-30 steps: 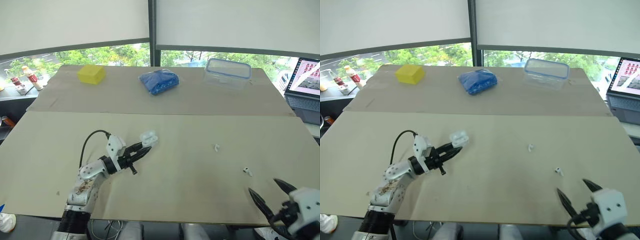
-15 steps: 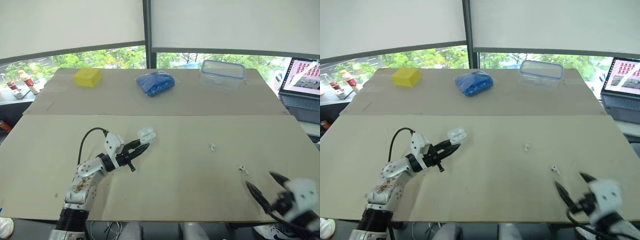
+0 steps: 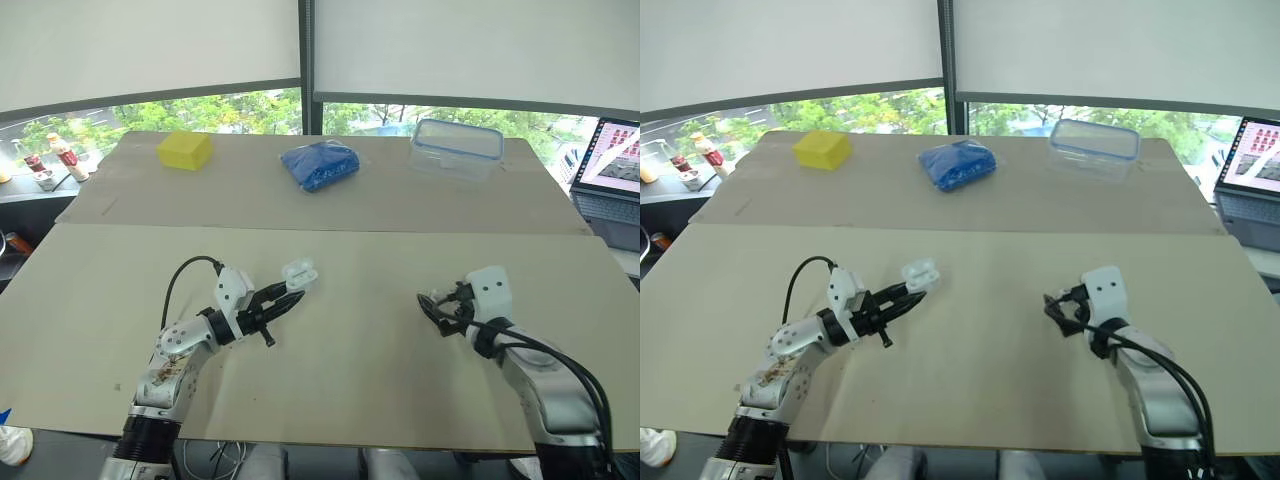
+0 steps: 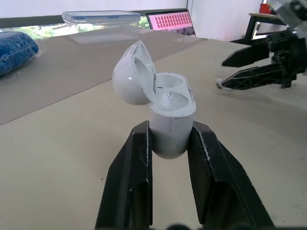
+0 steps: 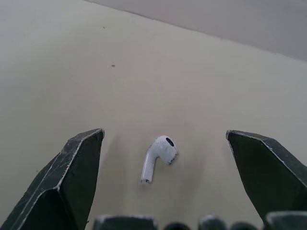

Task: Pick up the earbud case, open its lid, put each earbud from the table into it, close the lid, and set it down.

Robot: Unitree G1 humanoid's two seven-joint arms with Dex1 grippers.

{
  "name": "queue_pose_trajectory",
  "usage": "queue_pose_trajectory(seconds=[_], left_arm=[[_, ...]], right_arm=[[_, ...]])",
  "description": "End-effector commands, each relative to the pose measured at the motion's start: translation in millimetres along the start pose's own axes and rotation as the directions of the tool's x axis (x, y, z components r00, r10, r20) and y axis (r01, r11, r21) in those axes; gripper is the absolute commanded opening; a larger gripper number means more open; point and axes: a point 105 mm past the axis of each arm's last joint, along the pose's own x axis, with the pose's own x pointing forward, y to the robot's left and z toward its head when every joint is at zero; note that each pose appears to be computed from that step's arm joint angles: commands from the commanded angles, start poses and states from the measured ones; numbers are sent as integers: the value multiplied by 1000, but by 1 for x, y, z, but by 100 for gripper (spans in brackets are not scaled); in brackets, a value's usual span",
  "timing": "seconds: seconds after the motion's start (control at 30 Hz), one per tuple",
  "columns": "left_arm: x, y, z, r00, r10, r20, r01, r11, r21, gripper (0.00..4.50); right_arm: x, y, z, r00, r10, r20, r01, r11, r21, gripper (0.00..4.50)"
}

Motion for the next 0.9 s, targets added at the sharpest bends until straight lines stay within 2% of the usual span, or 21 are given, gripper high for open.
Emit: queue_pose_trajectory(seconds=[0.03,0.1,0.13,0.5,0.53,0.63,0.73,0.83,0.9], left_arm=[[-2,-1,5,1000,-8,19,7,999,33,54],[-2,-1,5,1000,-7,17,6,999,33,54],[-2,-1,4,1000,-7,16,7,999,33,54],[-2,-3,3,1000,-18,9,18,999,35,54],[-2,-3,4,1000,-18,9,18,999,35,54],[-2,-5,5,1000,-20,9,20,999,36,54],[-3,-6,8,1000,-23,10,23,999,40,54],[-5,-11,12,999,-29,13,29,999,45,54],[-8,-14,15,999,-32,13,31,998,46,54]], right_arm=[[3,-8,0,997,-72,-25,72,997,4,450],[4,-2,-3,997,-57,-45,58,998,15,450],[4,0,-6,997,-54,-59,55,998,23,425],[0,16,-10,995,6,-102,-4,1000,15,50],[-1,17,-9,994,29,-101,-28,1000,9,33],[-6,26,1,988,134,-83,-137,990,-29,32],[-18,36,18,946,317,-73,-324,939,-119,32],[-37,33,29,877,465,-120,-480,839,-256,32],[-55,32,30,804,565,-186,-593,736,-325,32]])
